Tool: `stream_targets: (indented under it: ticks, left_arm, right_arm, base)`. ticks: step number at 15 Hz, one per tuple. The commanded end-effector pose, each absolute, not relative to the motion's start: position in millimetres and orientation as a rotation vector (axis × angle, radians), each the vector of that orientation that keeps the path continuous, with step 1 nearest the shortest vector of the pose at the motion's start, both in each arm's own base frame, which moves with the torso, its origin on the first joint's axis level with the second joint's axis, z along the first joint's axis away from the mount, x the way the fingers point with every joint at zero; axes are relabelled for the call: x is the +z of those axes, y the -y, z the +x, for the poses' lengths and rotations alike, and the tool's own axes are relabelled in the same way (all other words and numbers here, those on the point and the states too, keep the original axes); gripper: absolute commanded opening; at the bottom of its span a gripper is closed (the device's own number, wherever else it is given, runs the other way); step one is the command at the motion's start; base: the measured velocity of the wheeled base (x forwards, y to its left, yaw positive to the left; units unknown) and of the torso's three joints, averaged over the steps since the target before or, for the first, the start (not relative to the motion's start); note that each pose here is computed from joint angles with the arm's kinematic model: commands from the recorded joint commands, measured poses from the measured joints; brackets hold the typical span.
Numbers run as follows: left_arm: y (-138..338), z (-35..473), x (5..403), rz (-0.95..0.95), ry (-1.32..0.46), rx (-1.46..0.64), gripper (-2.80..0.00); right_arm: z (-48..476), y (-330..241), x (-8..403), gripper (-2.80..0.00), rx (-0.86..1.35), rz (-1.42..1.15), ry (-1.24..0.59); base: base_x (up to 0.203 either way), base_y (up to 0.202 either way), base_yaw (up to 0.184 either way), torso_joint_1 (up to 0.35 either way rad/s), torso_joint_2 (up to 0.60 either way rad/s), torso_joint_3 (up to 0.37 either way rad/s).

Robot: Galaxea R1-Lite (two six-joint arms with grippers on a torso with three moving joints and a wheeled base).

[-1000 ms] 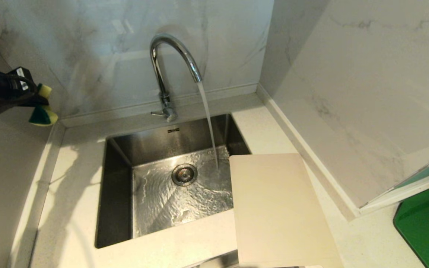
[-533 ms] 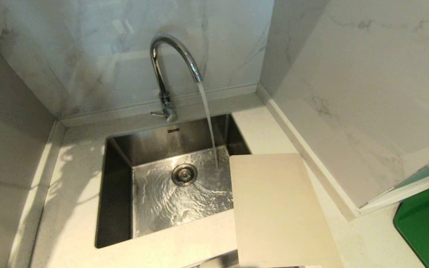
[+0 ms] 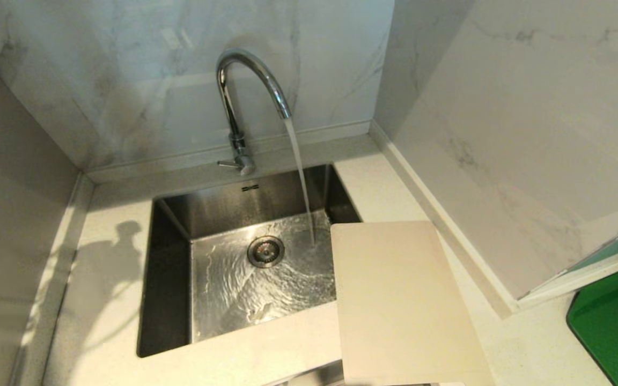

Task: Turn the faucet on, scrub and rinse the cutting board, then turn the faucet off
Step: Pick up the cutting board

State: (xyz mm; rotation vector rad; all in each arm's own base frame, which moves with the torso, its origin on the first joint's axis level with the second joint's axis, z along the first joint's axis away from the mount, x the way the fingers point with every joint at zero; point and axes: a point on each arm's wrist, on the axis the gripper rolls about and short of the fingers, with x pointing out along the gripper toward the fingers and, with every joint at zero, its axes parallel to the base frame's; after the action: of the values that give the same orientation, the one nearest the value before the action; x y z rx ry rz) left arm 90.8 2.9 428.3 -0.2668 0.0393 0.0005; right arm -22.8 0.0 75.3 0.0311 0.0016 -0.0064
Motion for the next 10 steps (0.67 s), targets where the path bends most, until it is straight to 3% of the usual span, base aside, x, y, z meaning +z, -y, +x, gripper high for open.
stream_targets:
  ticks: [1, 6, 10]
  left_arm:
    - [-0.2, 31.3, 417.1, -0.264, 0.032, -0.01, -2.8]
    - [1.6, -36.1, 356.8, -0.267, 0.022, 0.045, -2.8]
    - [4.1, -53.6, 313.1, -0.277, -0.07, 0.192, -2.8]
  right_arm:
    - [-22.8, 0.0, 75.3, -2.8, -0.006, 0.031, -0.001]
    - [-22.8, 0.0, 75.3, -2.8, -0.006, 0.031, -0.001]
    - [-22.8, 0.0, 75.3, -2.8, -0.006, 0.031, -0.001]
  base:
    - [0.0, 0.0, 0.0, 0.0, 0.0, 0.0]
    - [0.0, 0.0, 0.0, 0.0, 0.0, 0.0]
    - [0.0, 0.0, 0.0, 0.0, 0.0, 0.0]
